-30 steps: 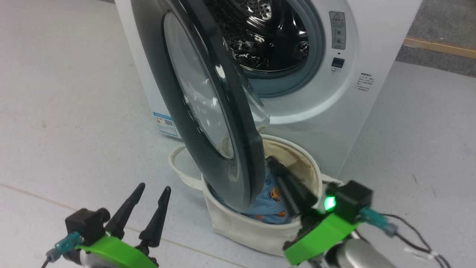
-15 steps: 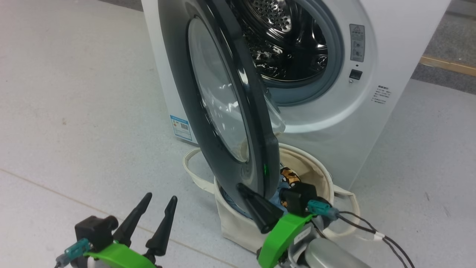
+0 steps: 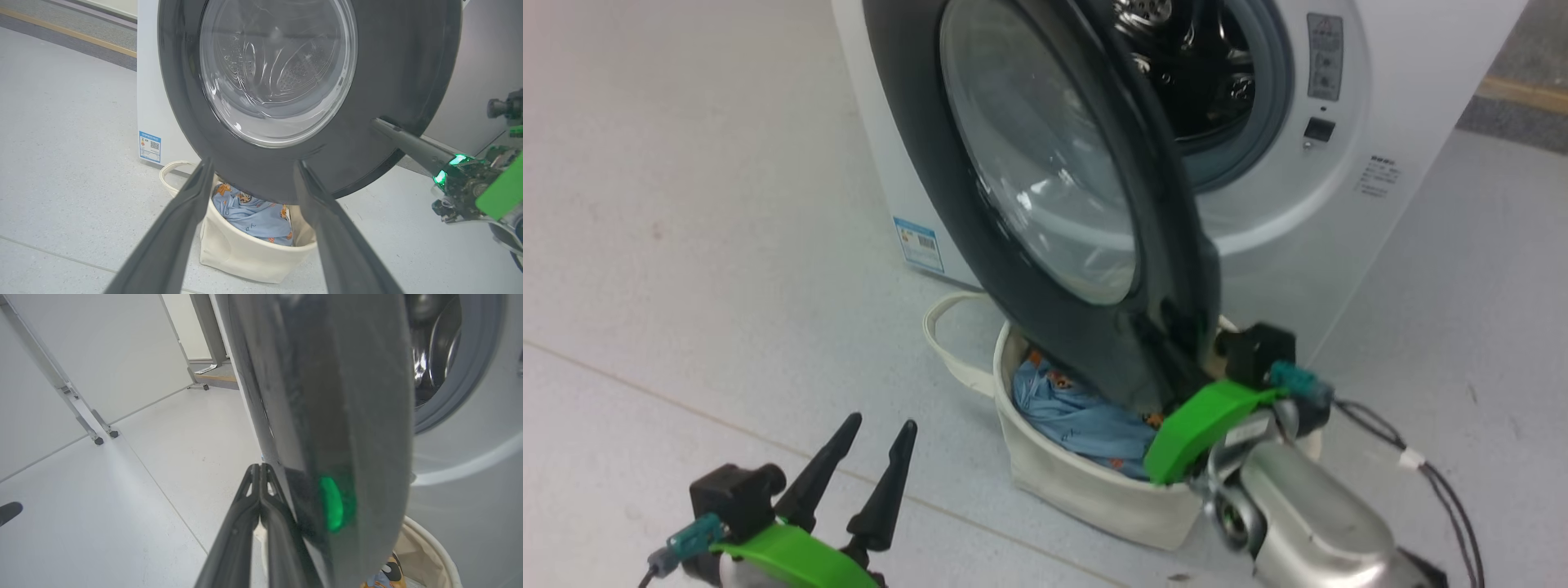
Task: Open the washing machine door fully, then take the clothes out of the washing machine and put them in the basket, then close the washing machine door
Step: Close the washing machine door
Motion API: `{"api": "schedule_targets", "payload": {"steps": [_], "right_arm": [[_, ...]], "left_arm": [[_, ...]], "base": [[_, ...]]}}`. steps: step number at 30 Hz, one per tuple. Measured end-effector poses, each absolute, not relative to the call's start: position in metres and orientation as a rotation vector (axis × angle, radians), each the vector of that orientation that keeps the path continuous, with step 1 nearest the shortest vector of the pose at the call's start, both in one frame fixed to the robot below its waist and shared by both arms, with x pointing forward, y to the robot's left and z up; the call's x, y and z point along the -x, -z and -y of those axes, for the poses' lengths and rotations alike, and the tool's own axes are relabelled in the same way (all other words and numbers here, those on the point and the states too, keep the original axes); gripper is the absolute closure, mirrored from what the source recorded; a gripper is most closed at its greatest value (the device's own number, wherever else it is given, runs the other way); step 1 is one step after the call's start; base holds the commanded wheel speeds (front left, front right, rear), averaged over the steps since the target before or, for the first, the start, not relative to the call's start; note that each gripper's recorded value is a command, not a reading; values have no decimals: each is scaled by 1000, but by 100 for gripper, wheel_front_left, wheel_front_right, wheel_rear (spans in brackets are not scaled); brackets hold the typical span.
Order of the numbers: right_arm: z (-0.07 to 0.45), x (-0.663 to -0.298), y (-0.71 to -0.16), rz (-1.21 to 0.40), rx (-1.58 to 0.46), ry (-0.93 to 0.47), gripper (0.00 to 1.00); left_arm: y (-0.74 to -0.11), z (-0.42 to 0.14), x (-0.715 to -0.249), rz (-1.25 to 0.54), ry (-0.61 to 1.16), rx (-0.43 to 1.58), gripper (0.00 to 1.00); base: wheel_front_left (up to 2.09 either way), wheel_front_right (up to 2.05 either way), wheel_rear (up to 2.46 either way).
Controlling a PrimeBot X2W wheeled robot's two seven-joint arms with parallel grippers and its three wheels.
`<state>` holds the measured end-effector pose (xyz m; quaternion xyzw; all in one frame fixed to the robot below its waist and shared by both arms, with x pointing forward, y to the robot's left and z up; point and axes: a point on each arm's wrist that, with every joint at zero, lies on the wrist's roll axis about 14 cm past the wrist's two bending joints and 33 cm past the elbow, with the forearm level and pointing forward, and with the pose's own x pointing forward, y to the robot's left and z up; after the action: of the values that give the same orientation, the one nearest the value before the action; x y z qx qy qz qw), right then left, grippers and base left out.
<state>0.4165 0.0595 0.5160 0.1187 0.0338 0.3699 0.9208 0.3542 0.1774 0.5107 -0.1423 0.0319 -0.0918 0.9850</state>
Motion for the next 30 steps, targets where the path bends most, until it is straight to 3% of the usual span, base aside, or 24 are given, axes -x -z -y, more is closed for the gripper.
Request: {"api": "schedule_targets", "payload": {"steps": [13,30], "right_arm": [[11,-536,-514,-60,-335,-448,100],[67,-603,-526,10,-394,-211,100]], "left_arm": [[-492,-177,-387,-126,188,287,0],[-480,-185,-398,-154,163,289,0]], "base": [[0,0,0],[0,0,0]]}}
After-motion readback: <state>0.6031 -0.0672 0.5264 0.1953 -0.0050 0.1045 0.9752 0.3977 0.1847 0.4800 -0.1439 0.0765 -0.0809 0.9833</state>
